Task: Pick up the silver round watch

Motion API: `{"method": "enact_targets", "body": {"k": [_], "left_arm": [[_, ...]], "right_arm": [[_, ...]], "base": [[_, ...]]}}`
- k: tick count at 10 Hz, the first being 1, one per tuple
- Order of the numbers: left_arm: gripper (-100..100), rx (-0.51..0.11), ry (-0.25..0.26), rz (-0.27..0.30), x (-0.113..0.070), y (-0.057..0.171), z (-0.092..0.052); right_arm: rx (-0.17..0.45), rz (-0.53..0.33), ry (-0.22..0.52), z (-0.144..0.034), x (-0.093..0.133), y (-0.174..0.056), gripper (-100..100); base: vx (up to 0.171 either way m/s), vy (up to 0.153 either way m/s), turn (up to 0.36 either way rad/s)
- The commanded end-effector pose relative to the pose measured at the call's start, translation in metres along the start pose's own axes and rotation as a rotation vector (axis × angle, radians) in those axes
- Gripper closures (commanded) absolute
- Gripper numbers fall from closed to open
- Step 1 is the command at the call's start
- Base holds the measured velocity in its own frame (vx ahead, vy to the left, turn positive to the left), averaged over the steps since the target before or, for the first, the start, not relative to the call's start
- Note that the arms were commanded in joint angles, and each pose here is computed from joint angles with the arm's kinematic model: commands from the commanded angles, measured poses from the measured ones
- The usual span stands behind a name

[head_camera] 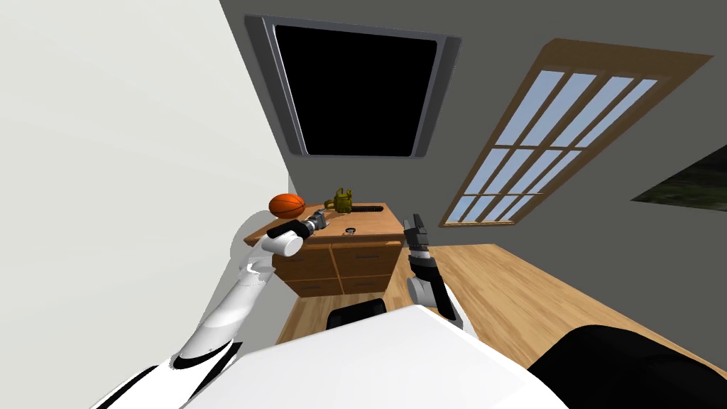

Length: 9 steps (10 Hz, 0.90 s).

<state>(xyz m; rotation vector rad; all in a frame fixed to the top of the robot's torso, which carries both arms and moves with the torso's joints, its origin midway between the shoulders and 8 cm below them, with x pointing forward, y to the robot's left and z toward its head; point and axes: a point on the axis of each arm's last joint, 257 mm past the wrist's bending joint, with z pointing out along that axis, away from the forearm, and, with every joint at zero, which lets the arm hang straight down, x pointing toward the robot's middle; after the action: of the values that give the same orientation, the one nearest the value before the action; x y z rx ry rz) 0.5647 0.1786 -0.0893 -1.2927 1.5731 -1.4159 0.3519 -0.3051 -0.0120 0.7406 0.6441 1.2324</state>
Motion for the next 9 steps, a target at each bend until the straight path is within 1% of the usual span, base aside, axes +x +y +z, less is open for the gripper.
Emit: {"method": "enact_targets", "body": {"k": [1, 2, 3, 4, 5, 6, 7, 8, 9], "left_arm": [[-100, -0.049, 0.01, 0.013, -0.001, 0.0, 0.007], [-100, -0.077, 0.004, 0.014, -0.002, 0.007, 0.006], [-100, -0.084, 0.003, 0.014, -0.003, 0.009, 0.006], [-100, -0.126, 0.008, 0.026, -0.005, 0.009, 0.01], [-100, -0.148, 0.004, 0.027, -0.006, 0.014, 0.009], [-100, -0.178, 0.009, 0.04, -0.009, 0.011, 0.013], [-100, -0.205, 0.004, 0.04, -0.011, 0.018, 0.011], [-100, -0.21, 0.003, 0.04, -0.011, 0.019, 0.011], [-100, -0.253, 0.003, 0.053, -0.016, 0.018, 0.013]], "right_arm": [[0.0, 0.0, 0.0, 0.0, 0.0, 0.0, 0], [0.0, 0.0, 0.0, 0.0, 0.0, 0.0, 0], [0.0, 0.0, 0.0, 0.0, 0.0, 0.0, 0], [0.0, 0.0, 0.0, 0.0, 0.0, 0.0, 0], [0.0, 0.0, 0.0, 0.0, 0.0, 0.0, 0], [0.0, 0.0, 0.0, 0.0, 0.0, 0.0, 0], [0.0, 0.0, 0.0, 0.0, 0.0, 0.0, 0], [0.0, 0.0, 0.0, 0.0, 0.0, 0.0, 0], [0.0, 0.0, 0.0, 0.0, 0.0, 0.0, 0]], "base": [[-0.018, -0.009, -0.108], [-0.017, -0.007, -0.052], [-0.009, -0.003, 0.014], [-0.019, -0.011, -0.125], [-0.019, -0.009, -0.056], [-0.024, -0.021, -0.08], [-0.021, -0.021, -0.059], [-0.01, -0.01, -0.004], [-0.019, -0.021, -0.096]]}}
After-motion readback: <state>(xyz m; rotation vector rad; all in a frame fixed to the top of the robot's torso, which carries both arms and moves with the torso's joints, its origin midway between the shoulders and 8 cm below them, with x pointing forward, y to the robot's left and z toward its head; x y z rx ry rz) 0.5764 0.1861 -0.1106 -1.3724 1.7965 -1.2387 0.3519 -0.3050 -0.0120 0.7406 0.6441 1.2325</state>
